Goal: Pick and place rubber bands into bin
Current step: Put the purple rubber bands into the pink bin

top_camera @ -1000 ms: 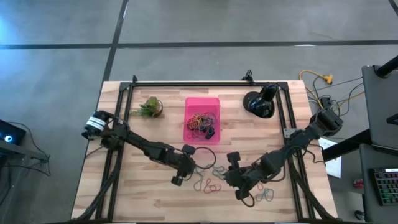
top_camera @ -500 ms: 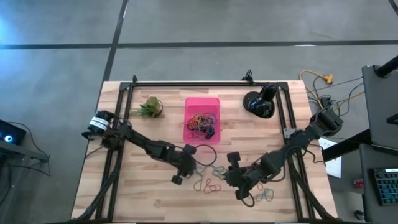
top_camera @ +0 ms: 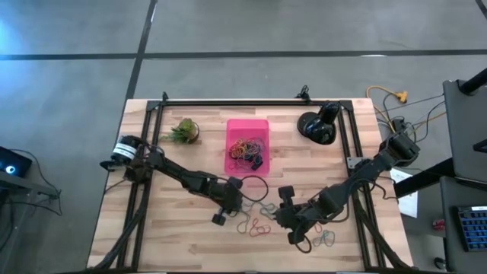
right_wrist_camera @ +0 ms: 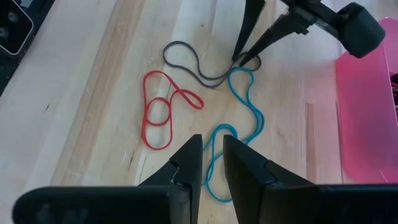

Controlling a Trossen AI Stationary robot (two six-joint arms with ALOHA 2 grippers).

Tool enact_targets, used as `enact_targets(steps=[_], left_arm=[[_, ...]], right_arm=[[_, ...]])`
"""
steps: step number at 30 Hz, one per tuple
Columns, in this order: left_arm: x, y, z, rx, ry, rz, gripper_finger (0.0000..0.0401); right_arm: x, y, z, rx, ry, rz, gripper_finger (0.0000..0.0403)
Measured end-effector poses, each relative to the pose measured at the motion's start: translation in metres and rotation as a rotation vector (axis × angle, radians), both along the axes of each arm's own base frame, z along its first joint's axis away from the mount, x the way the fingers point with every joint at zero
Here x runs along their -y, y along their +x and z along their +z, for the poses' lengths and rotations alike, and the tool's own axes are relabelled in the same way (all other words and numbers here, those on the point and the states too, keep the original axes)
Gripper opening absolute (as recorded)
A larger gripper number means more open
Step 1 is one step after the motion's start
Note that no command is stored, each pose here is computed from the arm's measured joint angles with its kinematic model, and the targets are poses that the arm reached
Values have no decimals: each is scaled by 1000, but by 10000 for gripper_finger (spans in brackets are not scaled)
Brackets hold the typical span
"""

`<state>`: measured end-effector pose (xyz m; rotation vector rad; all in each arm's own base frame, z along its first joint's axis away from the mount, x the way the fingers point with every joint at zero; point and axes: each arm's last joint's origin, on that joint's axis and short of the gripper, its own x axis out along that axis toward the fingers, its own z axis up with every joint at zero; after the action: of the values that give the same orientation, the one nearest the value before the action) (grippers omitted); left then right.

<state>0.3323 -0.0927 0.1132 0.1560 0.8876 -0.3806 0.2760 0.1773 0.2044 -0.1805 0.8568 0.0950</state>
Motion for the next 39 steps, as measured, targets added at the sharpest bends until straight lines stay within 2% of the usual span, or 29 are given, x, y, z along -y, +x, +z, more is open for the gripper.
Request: enact_targets(steps=[2, 10, 14, 19, 25, 39], left_arm=[[-1, -1, -1, -17, 24, 11, 7], [-7, -11, -2, -102, 164, 118, 1], [-10, -16, 10, -83, 214, 164, 0], [-3, -30, 23, -50, 371, 238, 0], [15, -44, 41, 67, 547, 288, 0], [38, -58, 67, 280, 745, 394, 0]], right_arm=[[0, 0, 0, 0, 0, 0, 59], [0, 0, 0, -1, 4, -4, 59], [0, -1, -1, -4, 2, -4, 59], [0, -1, -3, -8, 0, -3, 59], [1, -1, -3, -9, 0, -3, 59], [1, -2, -4, -10, -1, -4, 59]])
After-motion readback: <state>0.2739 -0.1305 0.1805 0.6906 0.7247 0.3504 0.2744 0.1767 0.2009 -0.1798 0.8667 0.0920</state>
